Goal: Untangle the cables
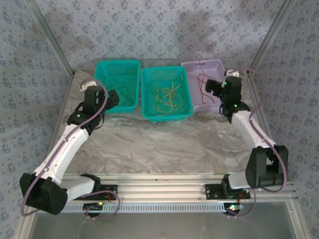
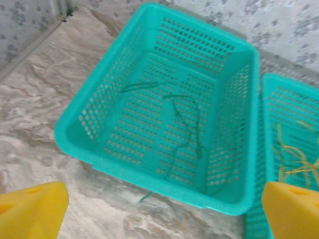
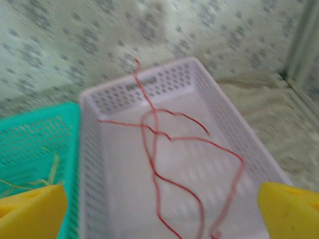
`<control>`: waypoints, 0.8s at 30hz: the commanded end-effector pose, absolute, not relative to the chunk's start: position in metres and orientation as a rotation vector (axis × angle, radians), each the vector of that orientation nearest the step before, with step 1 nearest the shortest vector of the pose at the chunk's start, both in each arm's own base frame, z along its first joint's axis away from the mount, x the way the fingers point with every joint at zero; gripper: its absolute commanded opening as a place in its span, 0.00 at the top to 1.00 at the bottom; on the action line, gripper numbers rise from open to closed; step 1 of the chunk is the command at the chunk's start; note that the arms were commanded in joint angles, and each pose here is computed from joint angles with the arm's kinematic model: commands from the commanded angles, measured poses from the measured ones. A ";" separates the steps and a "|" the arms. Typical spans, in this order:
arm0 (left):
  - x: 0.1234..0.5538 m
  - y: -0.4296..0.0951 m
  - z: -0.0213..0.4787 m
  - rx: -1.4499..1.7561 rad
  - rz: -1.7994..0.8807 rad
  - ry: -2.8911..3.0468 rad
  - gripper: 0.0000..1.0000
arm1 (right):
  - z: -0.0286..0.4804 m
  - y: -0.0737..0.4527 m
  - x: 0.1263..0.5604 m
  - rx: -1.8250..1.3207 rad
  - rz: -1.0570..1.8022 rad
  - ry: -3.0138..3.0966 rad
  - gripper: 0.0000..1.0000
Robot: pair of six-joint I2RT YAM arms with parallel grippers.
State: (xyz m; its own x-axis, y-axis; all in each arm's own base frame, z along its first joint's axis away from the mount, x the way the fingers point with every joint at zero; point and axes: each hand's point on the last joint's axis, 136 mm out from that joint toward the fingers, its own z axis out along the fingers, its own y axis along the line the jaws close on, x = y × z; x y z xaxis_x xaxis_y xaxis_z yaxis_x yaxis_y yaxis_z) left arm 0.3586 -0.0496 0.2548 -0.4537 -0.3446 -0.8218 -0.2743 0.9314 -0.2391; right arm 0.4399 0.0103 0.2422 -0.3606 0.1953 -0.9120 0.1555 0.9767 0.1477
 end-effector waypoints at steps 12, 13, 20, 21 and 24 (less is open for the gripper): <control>0.363 -0.001 0.210 -0.281 0.444 2.007 0.00 | 0.128 -0.047 0.390 0.228 -0.255 2.017 0.00; 0.364 0.001 0.207 -0.262 0.456 2.007 0.00 | 0.124 -0.045 0.391 0.205 -0.240 2.004 0.00; 0.375 0.035 0.166 -0.353 0.449 2.014 0.00 | 0.089 -0.033 0.387 0.129 -0.210 1.949 0.00; 0.376 0.037 0.161 -0.365 0.426 2.025 0.00 | 0.088 -0.031 0.387 0.115 -0.208 1.921 0.00; 0.380 0.041 0.154 -0.315 0.444 1.997 0.00 | 0.088 -0.034 0.386 0.138 -0.218 1.931 0.00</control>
